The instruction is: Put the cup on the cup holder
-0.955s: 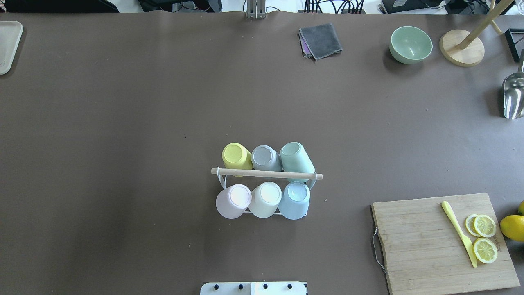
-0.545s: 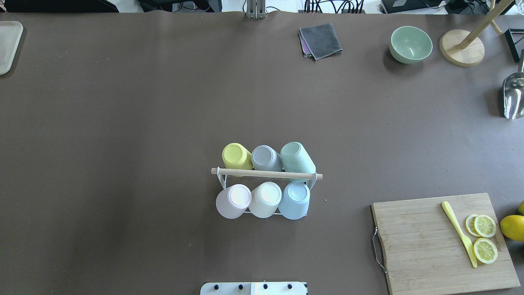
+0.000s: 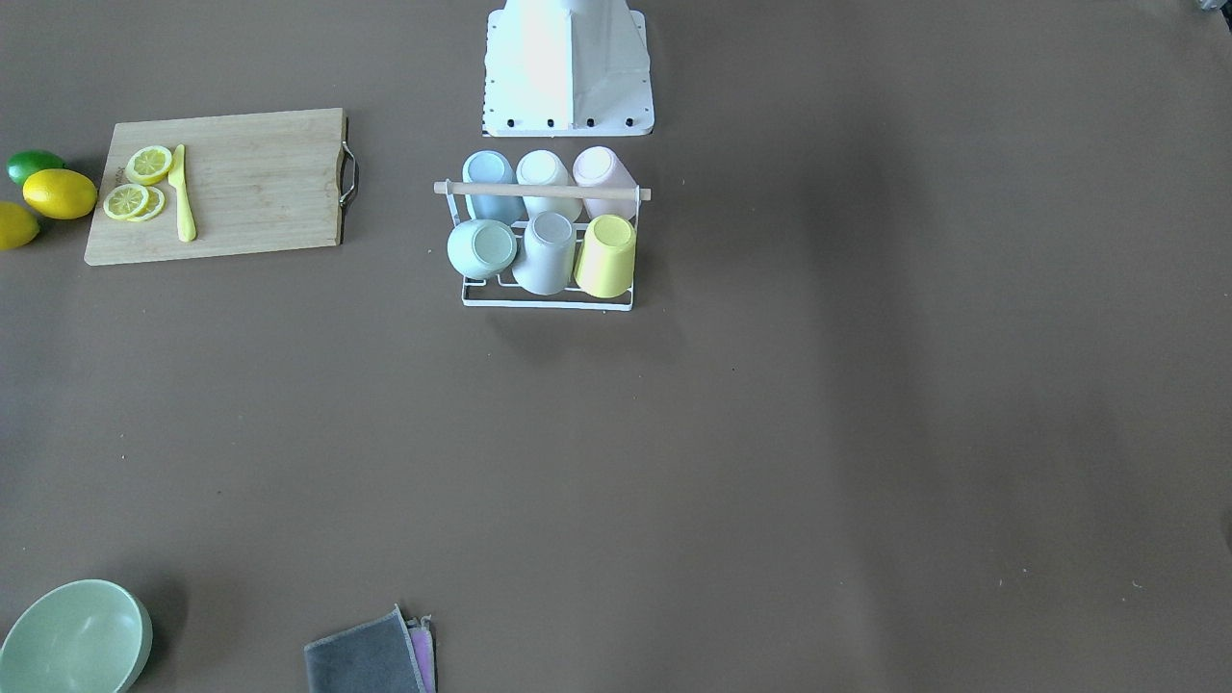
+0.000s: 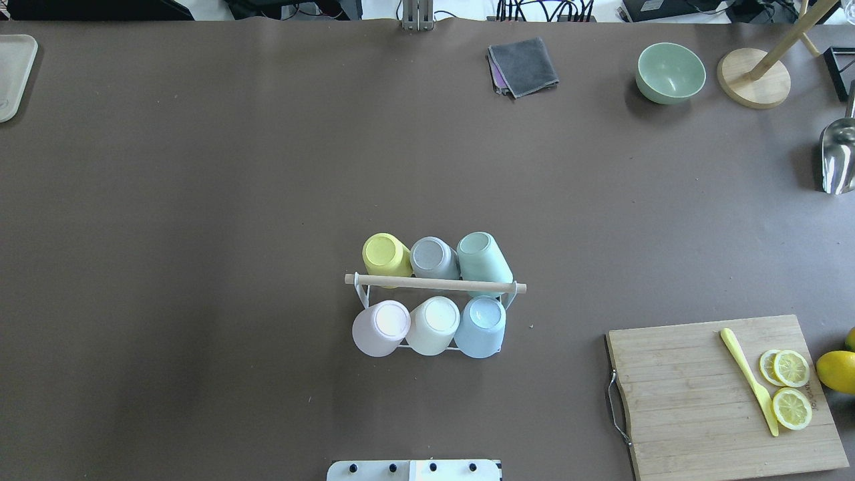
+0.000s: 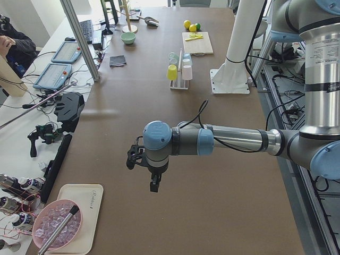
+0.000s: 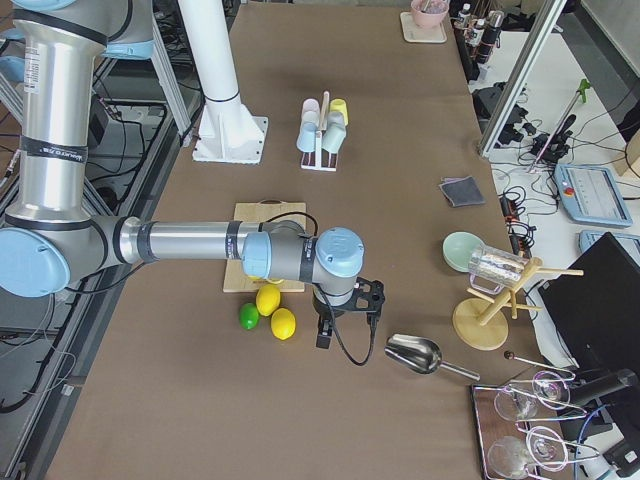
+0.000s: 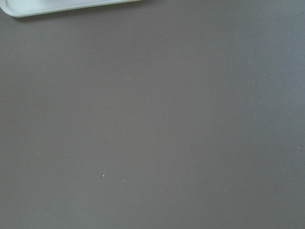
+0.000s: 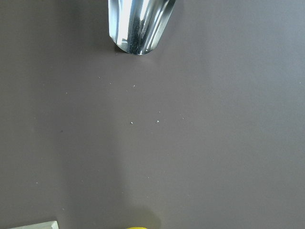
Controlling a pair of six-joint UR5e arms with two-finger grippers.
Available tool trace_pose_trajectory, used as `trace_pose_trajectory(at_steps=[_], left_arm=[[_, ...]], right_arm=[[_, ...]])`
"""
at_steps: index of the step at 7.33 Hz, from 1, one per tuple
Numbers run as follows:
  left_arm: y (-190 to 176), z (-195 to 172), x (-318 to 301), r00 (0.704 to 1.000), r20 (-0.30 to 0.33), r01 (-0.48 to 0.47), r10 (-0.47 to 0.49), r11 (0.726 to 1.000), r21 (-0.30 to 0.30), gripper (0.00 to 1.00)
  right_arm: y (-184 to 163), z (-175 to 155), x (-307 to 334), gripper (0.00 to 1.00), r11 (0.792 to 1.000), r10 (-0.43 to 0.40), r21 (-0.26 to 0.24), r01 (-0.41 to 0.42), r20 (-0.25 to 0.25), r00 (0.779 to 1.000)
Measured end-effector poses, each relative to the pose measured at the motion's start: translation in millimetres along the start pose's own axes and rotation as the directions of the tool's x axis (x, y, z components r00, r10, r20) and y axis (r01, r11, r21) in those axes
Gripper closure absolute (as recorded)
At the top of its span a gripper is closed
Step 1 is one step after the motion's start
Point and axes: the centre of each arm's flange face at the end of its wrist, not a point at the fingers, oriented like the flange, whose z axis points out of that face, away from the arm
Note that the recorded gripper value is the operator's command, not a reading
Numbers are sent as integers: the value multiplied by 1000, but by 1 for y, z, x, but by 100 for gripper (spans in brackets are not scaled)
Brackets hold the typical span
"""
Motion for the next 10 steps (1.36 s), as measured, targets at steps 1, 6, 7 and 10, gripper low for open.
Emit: trace_pose_trajectory(at_steps=[1, 6, 7, 10], left_arm=[[2, 2, -2, 1000, -1, 5, -5, 1000, -4, 1], [19, 17, -15, 999, 4, -37, 37, 999, 35, 1], [22, 21, -17, 999, 2, -51, 51, 997, 52, 1], [21, 22, -13, 997, -43, -54, 57, 996, 71, 1]], right_arm=[[0, 0, 0, 0, 1000, 3, -1, -3, 3, 1000], [-1, 2, 2, 0, 1000, 9, -3, -9, 2, 1000], [-1, 3, 2, 0, 1000, 12, -5, -12, 0, 1000], [-1, 3, 2, 0, 1000, 14, -6, -14, 3, 1000]])
